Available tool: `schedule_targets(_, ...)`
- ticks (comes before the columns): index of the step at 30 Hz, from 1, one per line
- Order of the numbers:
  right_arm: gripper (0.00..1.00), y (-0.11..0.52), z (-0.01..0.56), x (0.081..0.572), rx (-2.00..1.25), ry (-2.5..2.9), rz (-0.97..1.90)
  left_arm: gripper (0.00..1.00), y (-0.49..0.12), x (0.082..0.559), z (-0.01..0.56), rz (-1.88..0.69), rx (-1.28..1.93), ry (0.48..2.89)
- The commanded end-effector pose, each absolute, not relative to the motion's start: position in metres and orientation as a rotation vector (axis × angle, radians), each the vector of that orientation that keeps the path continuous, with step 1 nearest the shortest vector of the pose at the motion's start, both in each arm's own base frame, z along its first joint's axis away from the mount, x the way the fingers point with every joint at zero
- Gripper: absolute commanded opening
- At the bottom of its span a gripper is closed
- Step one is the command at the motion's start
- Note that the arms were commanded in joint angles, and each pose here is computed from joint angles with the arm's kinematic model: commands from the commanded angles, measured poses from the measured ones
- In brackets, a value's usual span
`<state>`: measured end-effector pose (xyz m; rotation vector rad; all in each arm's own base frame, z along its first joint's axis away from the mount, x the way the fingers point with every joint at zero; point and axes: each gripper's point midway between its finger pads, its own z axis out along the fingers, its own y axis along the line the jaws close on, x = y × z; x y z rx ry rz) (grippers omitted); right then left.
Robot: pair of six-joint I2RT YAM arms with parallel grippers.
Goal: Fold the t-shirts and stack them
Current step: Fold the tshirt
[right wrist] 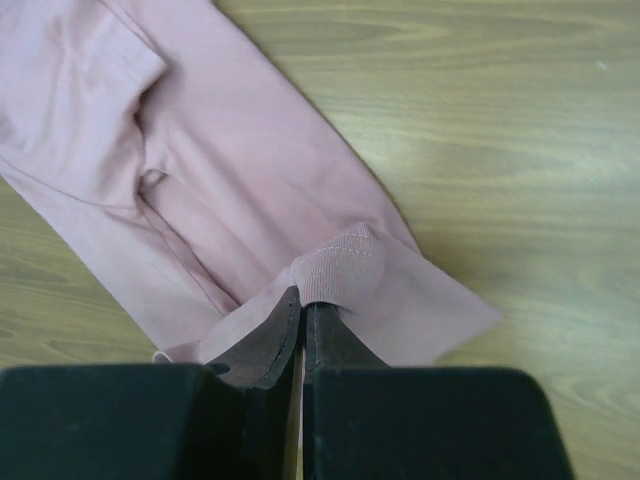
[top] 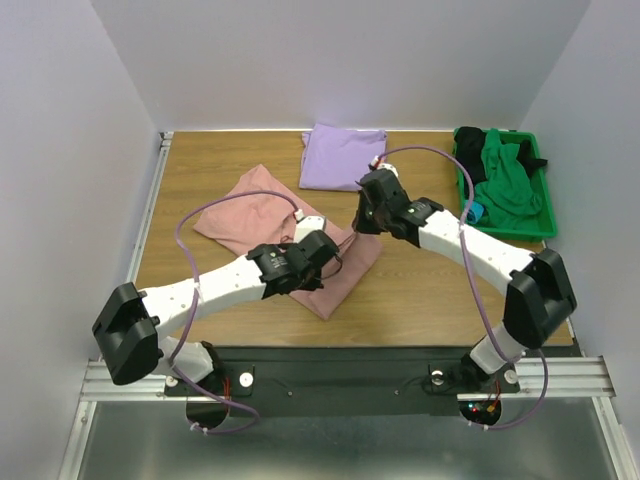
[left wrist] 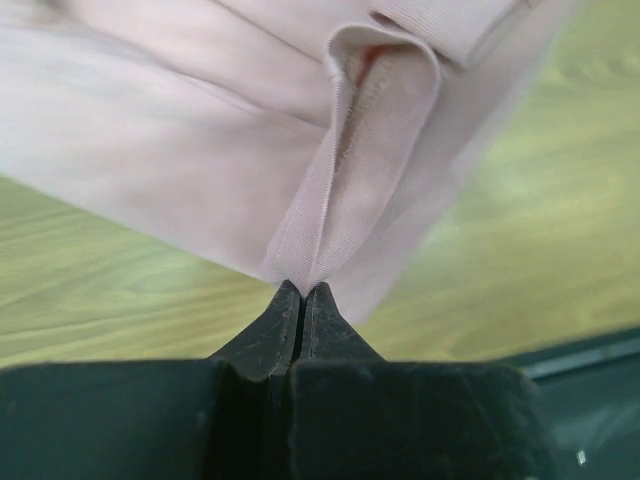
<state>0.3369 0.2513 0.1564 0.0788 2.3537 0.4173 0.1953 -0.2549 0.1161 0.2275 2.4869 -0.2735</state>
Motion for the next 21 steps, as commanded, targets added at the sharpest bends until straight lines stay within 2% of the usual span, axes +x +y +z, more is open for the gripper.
schedule_targets(1, 0.01, 0.292, 0.186, 0.368, -0.014, 2.253, 0.532, 0.0, -0.222, 0.211, 0.123, -0.191, 0.109, 2.478)
schedule_targets(10, 0.0, 0.343, 0.163, 0.409, -0.106, 2.284, 0.568, 0.0, -0.182, 0.23, 0.105, -0.115, -0.086, 2.524)
schedule_targets(14, 0.0, 0.356, 0.151, 0.422, -0.096, 2.296, 0.573, 0.0, -0.15, 0.246, 0.103, 0.055, -0.252, 2.472)
schedule_targets(21, 0.01, 0.365, 0.123, 0.45, -0.08, 2.302, 0.499, 0.0, -0.137, 0.263, 0.074, 0.183, -0.365, 2.492)
